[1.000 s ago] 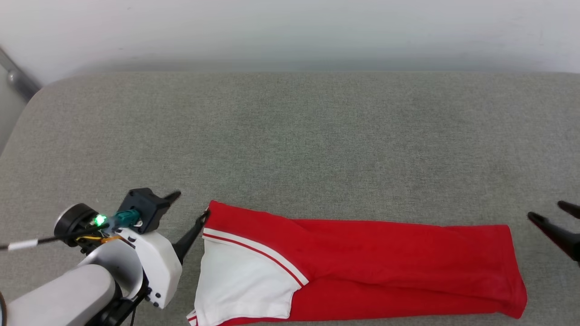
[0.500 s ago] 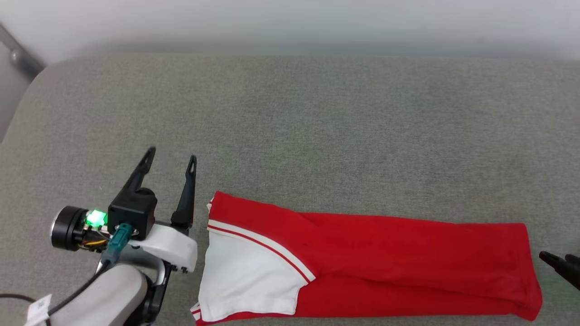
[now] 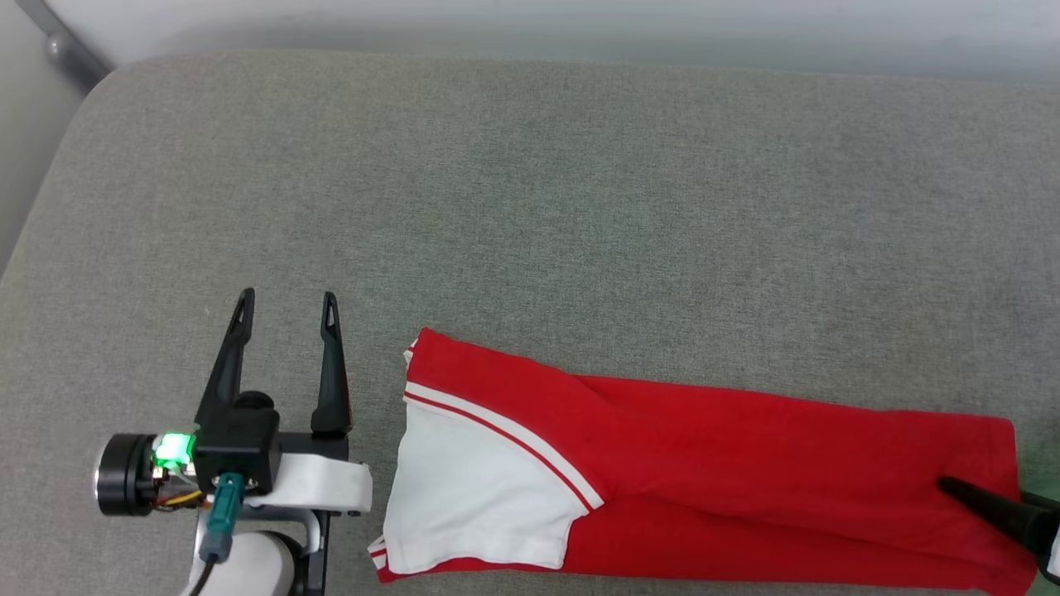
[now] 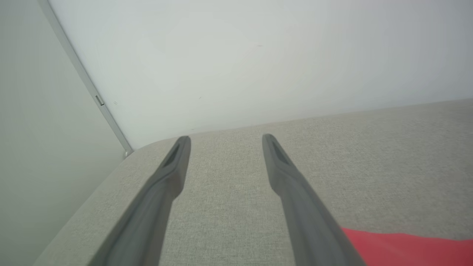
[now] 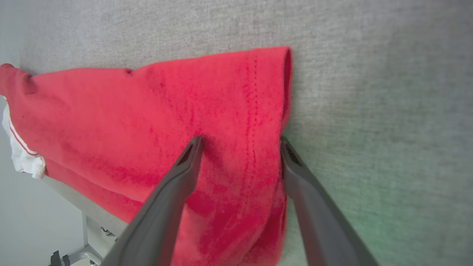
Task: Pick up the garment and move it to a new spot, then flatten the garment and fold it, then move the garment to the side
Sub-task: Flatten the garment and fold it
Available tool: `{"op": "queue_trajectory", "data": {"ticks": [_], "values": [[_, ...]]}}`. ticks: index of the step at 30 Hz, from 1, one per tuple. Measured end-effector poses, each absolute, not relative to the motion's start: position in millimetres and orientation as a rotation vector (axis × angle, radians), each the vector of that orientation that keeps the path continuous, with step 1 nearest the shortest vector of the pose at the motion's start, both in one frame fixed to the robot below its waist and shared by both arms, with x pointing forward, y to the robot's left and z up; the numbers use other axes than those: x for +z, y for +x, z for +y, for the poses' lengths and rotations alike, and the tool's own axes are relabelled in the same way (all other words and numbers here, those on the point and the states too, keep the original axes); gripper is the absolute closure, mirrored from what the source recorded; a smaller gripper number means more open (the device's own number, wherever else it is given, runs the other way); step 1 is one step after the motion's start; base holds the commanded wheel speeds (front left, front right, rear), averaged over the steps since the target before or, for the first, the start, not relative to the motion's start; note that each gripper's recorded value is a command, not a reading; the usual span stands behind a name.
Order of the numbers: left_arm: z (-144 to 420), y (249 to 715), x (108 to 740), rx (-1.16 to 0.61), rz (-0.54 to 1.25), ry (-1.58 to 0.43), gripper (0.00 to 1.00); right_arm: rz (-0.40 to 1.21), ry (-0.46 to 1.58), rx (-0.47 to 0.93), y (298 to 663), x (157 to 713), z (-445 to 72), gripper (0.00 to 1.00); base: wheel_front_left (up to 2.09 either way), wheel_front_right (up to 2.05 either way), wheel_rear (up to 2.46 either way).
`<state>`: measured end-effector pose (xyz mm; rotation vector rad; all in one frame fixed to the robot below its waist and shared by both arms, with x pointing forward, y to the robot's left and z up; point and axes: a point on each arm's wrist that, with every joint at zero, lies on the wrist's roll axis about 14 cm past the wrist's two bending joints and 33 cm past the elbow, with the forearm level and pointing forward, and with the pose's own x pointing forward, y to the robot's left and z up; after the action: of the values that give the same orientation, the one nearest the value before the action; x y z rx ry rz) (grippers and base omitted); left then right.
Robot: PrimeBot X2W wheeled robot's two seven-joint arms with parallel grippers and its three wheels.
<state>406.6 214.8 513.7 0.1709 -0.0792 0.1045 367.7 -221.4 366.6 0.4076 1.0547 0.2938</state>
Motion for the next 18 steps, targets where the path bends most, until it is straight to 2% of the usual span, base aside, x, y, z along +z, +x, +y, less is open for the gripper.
{"op": "queue_trajectory", "data": {"ticks": [10, 12, 13, 18], "values": [[215, 388, 507, 0.184, -0.082, 0.166, 0.00, 1.101, 0.409, 0.380, 354, 364, -193, 0.00, 0.00, 0.00, 0.00], [216, 384, 506, 0.191, -0.079, 0.169, 0.00, 1.101, 0.416, 0.394, 350, 365, -188, 0.88, 0.00, 0.00, 0.00], [217, 382, 505, 0.197, -0.076, 0.172, 0.00, 1.105, 0.421, 0.402, 348, 366, -185, 1.00, 0.00, 0.00, 0.00], [218, 375, 506, 0.203, -0.079, 0.189, 0.00, 1.098, 0.444, 0.409, 340, 370, -181, 1.00, 0.00, 0.00, 0.00]]}}
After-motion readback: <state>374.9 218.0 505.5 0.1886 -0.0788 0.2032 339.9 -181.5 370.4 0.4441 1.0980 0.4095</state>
